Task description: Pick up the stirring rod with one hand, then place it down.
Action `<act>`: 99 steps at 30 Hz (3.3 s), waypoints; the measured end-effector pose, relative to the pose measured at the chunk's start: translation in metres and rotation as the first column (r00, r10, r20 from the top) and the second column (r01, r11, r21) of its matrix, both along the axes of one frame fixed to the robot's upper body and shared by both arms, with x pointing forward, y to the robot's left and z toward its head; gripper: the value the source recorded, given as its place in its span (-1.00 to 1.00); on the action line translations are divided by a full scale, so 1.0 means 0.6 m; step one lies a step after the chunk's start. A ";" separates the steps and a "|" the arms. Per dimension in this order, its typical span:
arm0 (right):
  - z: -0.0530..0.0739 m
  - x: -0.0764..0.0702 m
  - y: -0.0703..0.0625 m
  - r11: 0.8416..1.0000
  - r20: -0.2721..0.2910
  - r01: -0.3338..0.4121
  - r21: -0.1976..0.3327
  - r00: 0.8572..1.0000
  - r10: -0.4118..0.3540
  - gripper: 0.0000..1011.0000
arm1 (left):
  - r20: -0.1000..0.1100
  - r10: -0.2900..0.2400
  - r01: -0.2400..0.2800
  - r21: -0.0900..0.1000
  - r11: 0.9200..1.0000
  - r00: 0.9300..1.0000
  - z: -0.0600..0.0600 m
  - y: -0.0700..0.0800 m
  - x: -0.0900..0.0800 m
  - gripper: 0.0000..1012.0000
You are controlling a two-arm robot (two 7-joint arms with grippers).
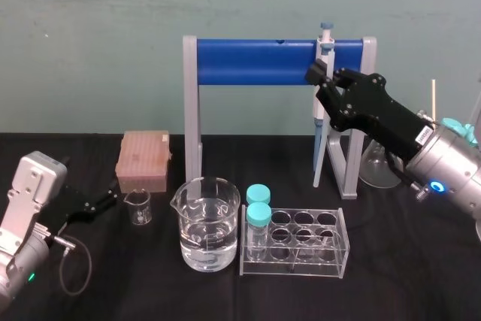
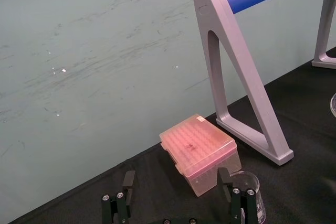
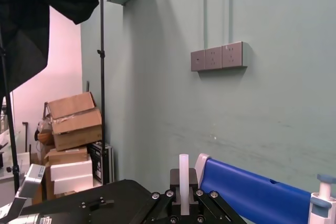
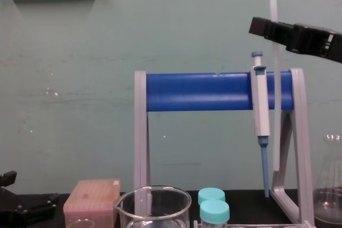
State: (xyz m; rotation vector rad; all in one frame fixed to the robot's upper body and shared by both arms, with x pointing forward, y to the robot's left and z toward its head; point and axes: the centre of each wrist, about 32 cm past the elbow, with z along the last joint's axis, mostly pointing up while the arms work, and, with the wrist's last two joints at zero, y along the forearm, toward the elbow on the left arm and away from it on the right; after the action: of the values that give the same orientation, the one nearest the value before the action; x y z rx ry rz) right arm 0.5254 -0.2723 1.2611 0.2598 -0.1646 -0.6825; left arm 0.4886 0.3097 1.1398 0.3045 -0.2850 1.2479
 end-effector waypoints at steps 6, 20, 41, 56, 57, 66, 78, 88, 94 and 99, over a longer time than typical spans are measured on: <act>0.003 0.000 -0.002 1.000 0.002 -0.001 -0.009 1.000 0.001 -0.86 | 0.000 0.000 0.000 0.000 1.000 1.000 0.000 0.000 0.000 0.98; 0.000 0.001 -0.004 1.000 -0.007 0.000 -0.015 1.000 0.000 -0.87 | 0.000 0.000 0.000 0.000 1.000 1.000 0.000 0.000 0.000 0.98; -0.005 0.001 -0.002 1.000 -0.016 -0.008 -0.015 1.000 0.008 -0.87 | 0.000 0.000 0.000 0.000 1.000 1.000 0.000 0.000 0.000 0.98; -0.007 0.000 -0.002 1.000 -0.022 -0.014 -0.016 1.000 0.013 -0.87 | 0.000 0.000 0.000 0.000 1.000 1.000 0.000 0.000 0.000 0.98; -0.008 0.000 -0.002 1.000 -0.023 -0.014 -0.016 1.000 0.013 -0.87 | 0.000 0.000 0.000 0.000 1.000 1.000 0.000 0.000 0.000 0.98; -0.009 0.000 -0.001 1.000 -0.028 -0.015 -0.013 0.999 0.015 -0.87 | 0.000 0.000 0.000 0.000 1.000 1.000 0.000 0.000 0.000 0.98; -0.011 0.002 0.001 1.000 -0.032 -0.016 -0.013 0.999 0.015 -0.86 | 0.000 0.000 0.000 0.000 1.000 1.000 0.000 0.000 0.000 0.98; -0.012 0.003 0.001 1.000 -0.035 -0.016 -0.014 0.999 0.015 -0.87 | 0.000 0.000 0.000 0.000 1.000 1.000 0.000 0.000 0.000 0.98; -0.012 0.003 0.001 1.000 -0.037 -0.015 -0.016 0.999 0.015 -0.87 | 0.000 0.000 0.000 0.000 1.000 1.000 0.000 0.000 0.000 0.98; -0.012 0.001 0.001 1.000 -0.036 -0.014 -0.017 0.999 0.014 -0.87 | 0.000 0.000 0.000 0.000 1.000 1.000 0.000 0.000 0.000 0.98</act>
State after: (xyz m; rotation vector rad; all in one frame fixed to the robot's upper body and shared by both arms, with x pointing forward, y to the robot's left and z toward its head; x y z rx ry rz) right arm 0.5263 -0.2715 1.2541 0.2320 -0.1341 -0.6712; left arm 0.4886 0.3097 1.1398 0.3044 -0.2851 1.2479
